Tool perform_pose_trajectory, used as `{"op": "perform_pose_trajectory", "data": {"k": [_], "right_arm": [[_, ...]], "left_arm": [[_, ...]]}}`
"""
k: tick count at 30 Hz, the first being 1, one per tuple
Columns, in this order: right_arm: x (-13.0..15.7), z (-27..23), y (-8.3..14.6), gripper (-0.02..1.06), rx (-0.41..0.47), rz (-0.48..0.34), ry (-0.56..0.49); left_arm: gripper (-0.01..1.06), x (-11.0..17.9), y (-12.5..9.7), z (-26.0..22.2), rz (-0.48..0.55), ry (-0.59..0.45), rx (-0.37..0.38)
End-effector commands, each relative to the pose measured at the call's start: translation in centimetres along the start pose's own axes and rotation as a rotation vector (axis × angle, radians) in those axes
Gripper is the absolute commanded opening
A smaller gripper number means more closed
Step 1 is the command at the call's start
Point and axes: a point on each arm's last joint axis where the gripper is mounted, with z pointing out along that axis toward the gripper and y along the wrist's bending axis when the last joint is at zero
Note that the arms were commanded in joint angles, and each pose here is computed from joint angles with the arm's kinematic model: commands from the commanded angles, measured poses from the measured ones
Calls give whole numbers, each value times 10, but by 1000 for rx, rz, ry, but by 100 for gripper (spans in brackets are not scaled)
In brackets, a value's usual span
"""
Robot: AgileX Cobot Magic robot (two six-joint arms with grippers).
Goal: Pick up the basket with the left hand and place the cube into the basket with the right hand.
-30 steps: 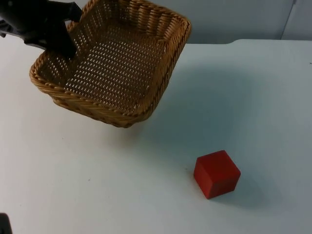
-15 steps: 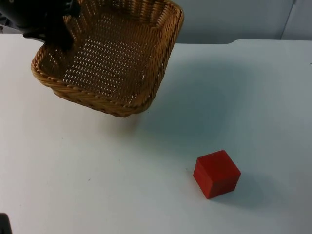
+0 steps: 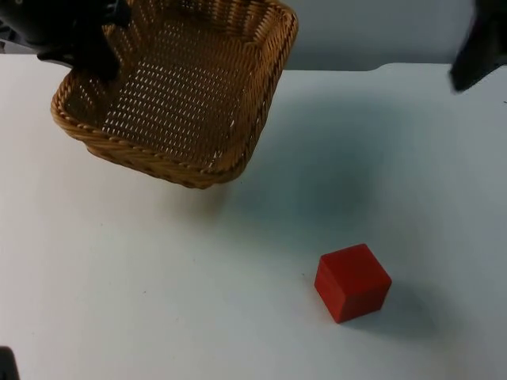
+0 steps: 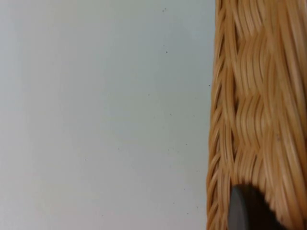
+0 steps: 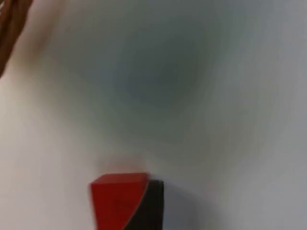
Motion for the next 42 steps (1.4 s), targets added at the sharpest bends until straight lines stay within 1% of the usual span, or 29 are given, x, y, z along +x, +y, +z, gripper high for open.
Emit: {"op": "perform_pose_trajectory", "data": {"k": [1, 2, 4, 5, 6, 9, 13, 15, 16, 17, 20, 26, 29, 30, 32, 34, 35, 38, 39, 42], "right_arm": [[-2, 18, 24, 83, -83, -4, 26], [-1, 30, 35, 83, -117, 4, 50], [4, 49, 58, 83, -146, -14, 105], [7, 53, 63, 83, -140, -2, 128], [7, 53, 63, 83, -140, -2, 128], [18, 62, 82, 83, -113, 56, 201], [28, 68, 94, 83, -89, 46, 233], [37, 73, 94, 83, -49, 57, 257], [37, 73, 94, 83, -49, 57, 257], [43, 77, 91, 83, -11, 66, 270], [58, 85, 83, 83, 46, 89, 303], [75, 99, 77, 83, 44, 100, 276], [82, 106, 79, 83, 24, 65, 219], [82, 106, 79, 83, 24, 65, 219], [80, 108, 79, 83, 9, 25, 175], [79, 111, 80, 83, 1, -12, 157], [79, 111, 80, 83, 1, -12, 157], [80, 117, 81, 83, -3, -58, 163], [80, 117, 81, 83, -3, -58, 163], [86, 128, 83, 83, 0, -94, 197]], "left_arm": [[0, -6, -6, -6, -17, -45, 11], [0, -7, -5, -6, -17, -46, 10], [0, -7, -5, -6, -17, -46, 10], [0, -7, -5, -6, -17, -48, 9], [0, -7, -5, -6, -17, -48, 9], [0, -7, -5, -6, -17, -49, 8], [0, -7, -5, -6, -17, -51, 7], [0, -7, -5, -6, -17, -51, 7], [0, -7, -5, -6, -17, -51, 7], [0, -7, -5, -6, -17, -51, 7], [0, -7, -5, -6, -17, -51, 7], [0, -7, -5, -6, -17, -52, 6], [0, -7, -5, -6, -17, -52, 6], [0, -7, -5, -6, -17, -52, 6], [0, -7, -5, -6, -18, -54, 4], [0, -7, -5, -6, -18, -54, 4], [0, -7, -5, -6, -18, -54, 4], [0, -7, -5, -6, -18, -54, 4], [0, -7, -5, -6, -18, -54, 4], [0, -7, -5, -6, -18, -54, 5]]}}
